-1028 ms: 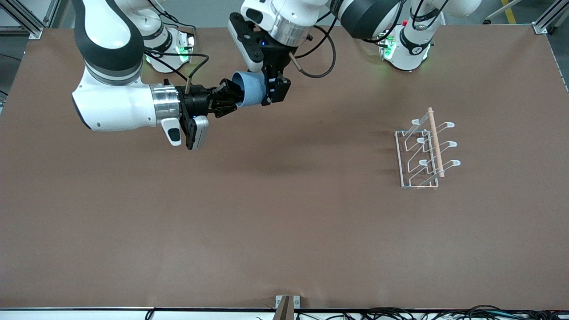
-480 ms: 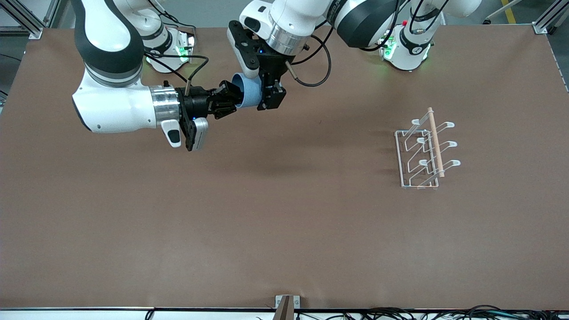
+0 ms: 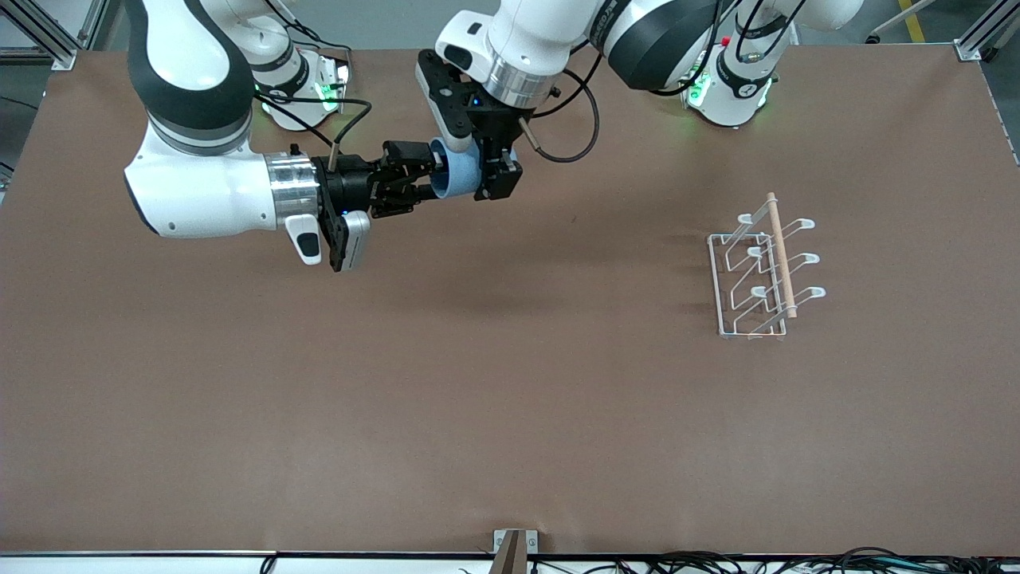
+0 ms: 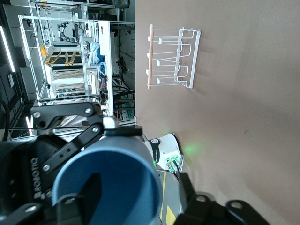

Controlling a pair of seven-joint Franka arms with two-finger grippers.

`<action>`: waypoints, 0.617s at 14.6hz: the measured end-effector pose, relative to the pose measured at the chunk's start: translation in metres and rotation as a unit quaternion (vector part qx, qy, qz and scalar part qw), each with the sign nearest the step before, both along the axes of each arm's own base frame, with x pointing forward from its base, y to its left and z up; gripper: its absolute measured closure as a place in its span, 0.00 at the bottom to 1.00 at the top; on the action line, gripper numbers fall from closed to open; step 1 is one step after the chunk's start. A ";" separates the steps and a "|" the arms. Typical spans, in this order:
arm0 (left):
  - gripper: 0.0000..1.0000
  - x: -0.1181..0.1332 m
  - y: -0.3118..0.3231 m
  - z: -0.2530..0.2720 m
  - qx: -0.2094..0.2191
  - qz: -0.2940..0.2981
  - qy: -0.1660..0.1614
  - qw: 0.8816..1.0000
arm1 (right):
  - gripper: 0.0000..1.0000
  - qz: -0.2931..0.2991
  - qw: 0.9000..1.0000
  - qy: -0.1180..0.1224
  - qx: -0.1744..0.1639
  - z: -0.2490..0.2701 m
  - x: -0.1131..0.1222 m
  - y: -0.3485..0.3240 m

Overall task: Hang cup on cup holder
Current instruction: 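Grasp the cup's base with the left gripper beside the right gripper, then open the right gripper and release the cup to the left gripper, then carry the cup with the left gripper to the cup holder hooks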

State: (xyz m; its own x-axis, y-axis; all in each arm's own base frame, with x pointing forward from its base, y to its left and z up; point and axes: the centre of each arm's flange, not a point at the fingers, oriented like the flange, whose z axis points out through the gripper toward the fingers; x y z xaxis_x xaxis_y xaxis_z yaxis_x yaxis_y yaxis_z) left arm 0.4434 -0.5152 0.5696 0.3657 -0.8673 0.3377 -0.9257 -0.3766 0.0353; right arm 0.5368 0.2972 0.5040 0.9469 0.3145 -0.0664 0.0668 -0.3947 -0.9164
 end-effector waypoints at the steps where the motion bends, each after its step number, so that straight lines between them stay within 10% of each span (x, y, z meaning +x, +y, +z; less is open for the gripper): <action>1: 0.22 0.001 0.005 -0.004 0.021 -0.002 0.001 1.000 | 0.10 -0.003 1.000 0.000 -0.001 0.000 0.001 -0.002; 4: 0.22 0.006 0.021 -0.017 0.095 -0.005 0.002 0.995 | 0.00 -0.009 0.999 -0.010 -0.039 -0.011 0.011 -0.028; 9: 0.22 0.018 0.067 -0.038 0.260 0.005 0.004 0.965 | 0.00 0.001 0.975 -0.067 -0.212 -0.036 0.034 -0.114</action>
State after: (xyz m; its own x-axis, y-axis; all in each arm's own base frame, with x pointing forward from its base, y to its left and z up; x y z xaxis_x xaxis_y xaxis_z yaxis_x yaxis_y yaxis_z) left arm 0.4615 -0.4480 0.5312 0.3760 -0.9151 -0.1460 -0.9223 -0.3543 -0.1542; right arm 0.5704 0.1835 0.4683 0.9554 0.2876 -0.0665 0.1760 -0.7357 -0.6541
